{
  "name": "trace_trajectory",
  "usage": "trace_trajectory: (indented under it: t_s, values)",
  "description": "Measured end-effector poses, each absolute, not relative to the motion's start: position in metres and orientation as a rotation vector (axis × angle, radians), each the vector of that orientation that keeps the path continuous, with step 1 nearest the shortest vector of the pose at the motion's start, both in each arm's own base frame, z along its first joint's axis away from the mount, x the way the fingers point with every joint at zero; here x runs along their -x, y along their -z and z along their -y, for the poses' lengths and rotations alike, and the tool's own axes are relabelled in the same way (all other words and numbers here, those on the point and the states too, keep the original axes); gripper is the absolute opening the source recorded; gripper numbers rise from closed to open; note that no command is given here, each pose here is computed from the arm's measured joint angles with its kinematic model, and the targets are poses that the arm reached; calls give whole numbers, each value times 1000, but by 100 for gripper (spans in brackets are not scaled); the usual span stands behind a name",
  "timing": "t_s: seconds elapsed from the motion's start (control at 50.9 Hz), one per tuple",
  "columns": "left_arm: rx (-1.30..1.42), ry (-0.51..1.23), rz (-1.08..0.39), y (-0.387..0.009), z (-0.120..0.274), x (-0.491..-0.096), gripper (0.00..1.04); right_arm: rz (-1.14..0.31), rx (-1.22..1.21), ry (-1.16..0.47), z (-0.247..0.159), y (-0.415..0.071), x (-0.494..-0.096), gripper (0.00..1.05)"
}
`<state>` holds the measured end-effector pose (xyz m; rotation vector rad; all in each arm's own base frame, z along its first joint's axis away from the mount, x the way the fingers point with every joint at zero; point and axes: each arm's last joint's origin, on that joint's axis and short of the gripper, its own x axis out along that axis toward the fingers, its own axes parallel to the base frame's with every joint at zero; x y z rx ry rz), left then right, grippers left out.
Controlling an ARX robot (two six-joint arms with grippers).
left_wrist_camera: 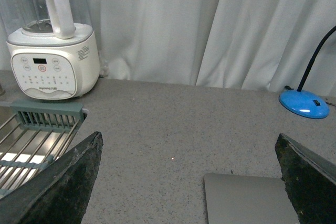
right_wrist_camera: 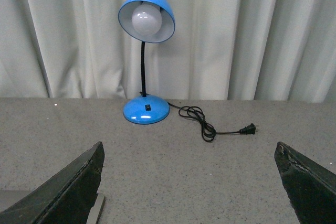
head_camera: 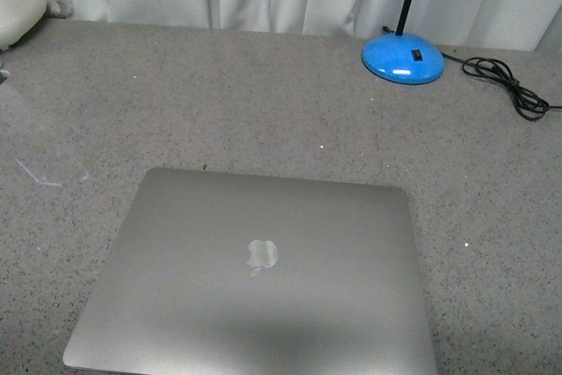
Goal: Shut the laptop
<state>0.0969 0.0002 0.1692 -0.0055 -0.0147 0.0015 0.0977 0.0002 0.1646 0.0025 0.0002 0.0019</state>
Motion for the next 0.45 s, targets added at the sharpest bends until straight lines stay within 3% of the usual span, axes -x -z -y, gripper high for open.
trace_trajectory:
  t_s: [0.452]
  values:
    - [6,-1,15,-169,0,-97,98,0,-2,-2,0,-165,-98,95]
